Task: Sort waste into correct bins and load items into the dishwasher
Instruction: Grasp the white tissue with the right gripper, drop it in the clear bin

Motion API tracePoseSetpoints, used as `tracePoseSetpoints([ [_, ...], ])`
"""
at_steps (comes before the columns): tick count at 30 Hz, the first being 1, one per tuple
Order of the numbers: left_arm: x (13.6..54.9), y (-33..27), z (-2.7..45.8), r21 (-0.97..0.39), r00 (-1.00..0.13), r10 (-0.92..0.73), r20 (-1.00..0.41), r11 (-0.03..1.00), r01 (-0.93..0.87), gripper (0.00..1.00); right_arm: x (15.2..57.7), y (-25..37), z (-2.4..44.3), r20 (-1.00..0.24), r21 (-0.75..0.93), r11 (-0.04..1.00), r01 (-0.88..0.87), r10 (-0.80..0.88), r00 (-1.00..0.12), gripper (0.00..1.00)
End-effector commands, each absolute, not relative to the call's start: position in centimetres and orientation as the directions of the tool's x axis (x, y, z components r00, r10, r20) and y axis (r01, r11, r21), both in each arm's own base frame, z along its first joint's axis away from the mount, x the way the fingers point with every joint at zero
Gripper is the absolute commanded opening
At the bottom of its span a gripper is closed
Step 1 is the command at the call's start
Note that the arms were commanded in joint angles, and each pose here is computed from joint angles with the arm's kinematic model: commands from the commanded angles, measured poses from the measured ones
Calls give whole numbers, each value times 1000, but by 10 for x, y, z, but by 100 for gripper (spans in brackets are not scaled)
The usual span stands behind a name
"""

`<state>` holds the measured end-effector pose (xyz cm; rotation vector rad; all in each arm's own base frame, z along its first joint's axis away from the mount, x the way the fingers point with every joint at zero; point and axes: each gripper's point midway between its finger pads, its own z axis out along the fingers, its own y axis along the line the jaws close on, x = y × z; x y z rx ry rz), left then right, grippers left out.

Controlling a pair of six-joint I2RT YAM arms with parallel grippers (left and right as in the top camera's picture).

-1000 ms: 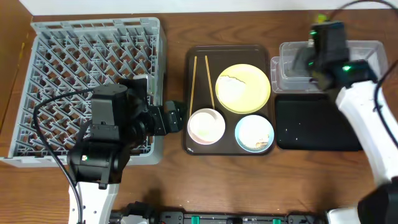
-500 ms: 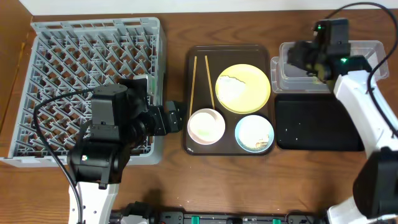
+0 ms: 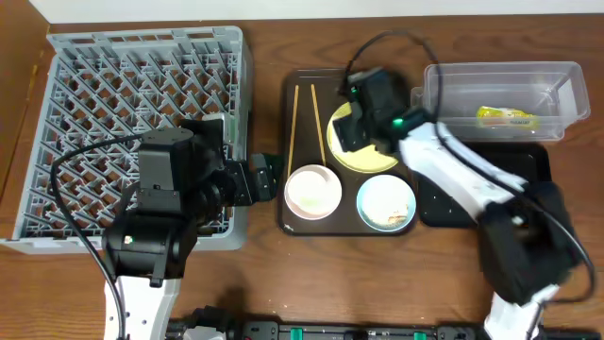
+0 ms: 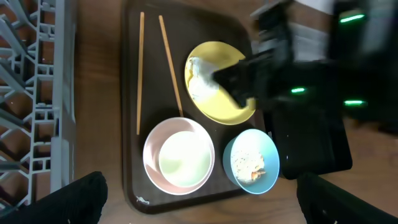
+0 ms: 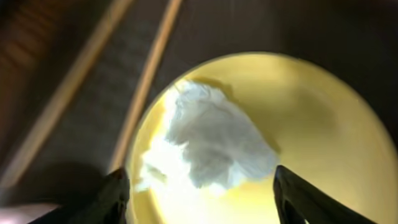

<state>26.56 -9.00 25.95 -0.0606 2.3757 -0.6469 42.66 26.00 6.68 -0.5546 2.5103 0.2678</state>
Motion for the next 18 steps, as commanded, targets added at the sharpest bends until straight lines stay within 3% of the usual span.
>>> tracePoseSetpoints([
  [1, 266, -91, 267, -472, -769, -213, -603, 872, 130, 98, 438, 253, 42, -545, -5, 903, -430, -363, -755, 76],
  [3, 266, -91, 267, -472, -769, -213, -603, 872, 130, 98, 442, 248, 29, -537, -34, 910, -413, -365, -761, 77],
  [5, 266, -91, 267, -472, -769, -213, -603, 872, 130, 98, 445, 242, 18, -525, -68, 917, -393, -368, -768, 68],
  [7, 266, -91, 267, -472, -769, -213, -603, 872, 130, 98, 443, 240, 13, -511, -71, 916, -394, -373, -774, 55],
  [9, 266, -91, 267, -472, -769, -213, -603, 872, 130, 98, 441, 239, 12, -502, -73, 916, -395, -376, -779, 31],
  [11, 266, -91, 267, -472, -769, -213, -603, 872, 130, 98, 441, 239, 13, -502, -73, 916, -394, -375, -779, 16],
  [12, 266, -91, 267, -472, -769, -212, -604, 872, 130, 98, 440, 237, 15, -499, -66, 922, -382, -362, -787, 1],
  [18, 266, -91, 267, -472, -769, -213, -603, 872, 130, 98, 444, 217, 62, -535, 55, 977, -206, -145, -832, 1],
])
